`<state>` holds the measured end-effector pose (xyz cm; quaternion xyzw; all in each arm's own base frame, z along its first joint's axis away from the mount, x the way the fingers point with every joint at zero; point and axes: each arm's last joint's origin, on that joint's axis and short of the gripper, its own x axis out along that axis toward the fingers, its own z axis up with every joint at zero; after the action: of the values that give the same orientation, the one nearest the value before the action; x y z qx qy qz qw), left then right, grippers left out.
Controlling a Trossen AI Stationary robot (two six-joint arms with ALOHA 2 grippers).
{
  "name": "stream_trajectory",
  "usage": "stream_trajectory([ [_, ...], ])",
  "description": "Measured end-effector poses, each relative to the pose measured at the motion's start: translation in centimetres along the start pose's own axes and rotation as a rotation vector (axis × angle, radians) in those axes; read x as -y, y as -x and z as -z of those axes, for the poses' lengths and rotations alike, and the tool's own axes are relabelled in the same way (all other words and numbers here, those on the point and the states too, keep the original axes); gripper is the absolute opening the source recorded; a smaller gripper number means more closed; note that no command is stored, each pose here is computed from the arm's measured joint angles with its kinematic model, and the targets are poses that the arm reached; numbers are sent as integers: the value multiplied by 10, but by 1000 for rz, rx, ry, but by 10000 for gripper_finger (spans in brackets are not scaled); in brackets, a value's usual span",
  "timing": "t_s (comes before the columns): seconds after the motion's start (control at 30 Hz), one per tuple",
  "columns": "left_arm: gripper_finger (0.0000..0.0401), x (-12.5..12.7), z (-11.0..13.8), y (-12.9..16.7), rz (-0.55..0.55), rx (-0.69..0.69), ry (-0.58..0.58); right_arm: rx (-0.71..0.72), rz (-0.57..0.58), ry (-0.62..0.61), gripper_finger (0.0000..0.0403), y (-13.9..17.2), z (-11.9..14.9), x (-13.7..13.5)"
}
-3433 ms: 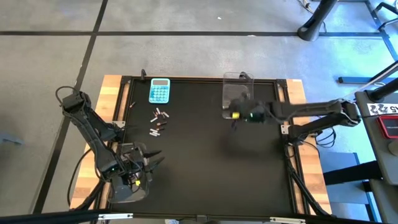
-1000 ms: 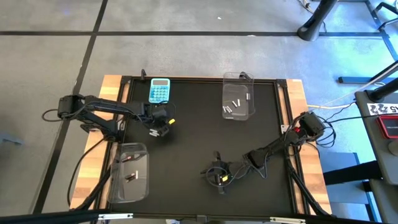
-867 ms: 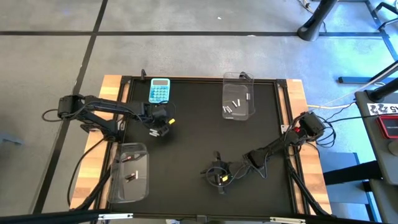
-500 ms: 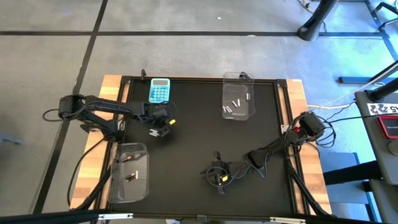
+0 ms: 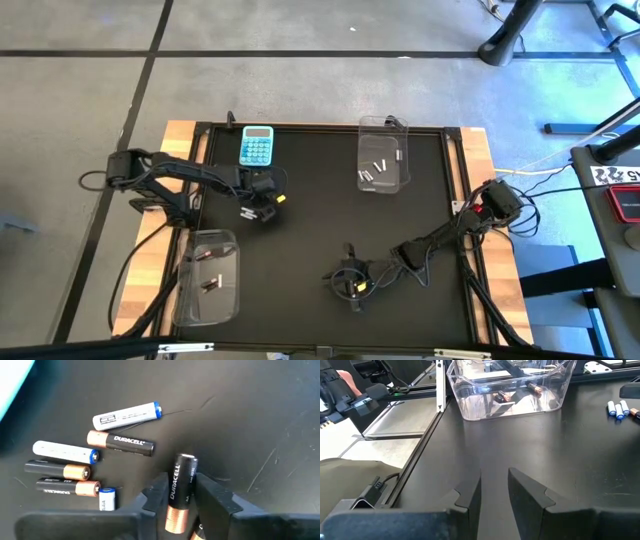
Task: Sort batteries
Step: Put the black battery into the bottom transparent bin
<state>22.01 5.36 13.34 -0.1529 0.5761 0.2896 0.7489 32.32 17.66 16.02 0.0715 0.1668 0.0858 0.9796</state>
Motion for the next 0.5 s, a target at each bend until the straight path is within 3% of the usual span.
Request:
stream_trajectory([
  [0.17, 35, 0, 0, 2, 2, 0, -38, 0, 0, 0, 99, 0, 0, 0],
  [0.27, 35, -1, -2, 9, 3, 14, -67, 0, 0, 0, 99, 0, 0, 0],
  [0.5, 35, 0, -14, 59, 47, 147, -77, 0, 0, 0, 99, 0, 0, 0],
])
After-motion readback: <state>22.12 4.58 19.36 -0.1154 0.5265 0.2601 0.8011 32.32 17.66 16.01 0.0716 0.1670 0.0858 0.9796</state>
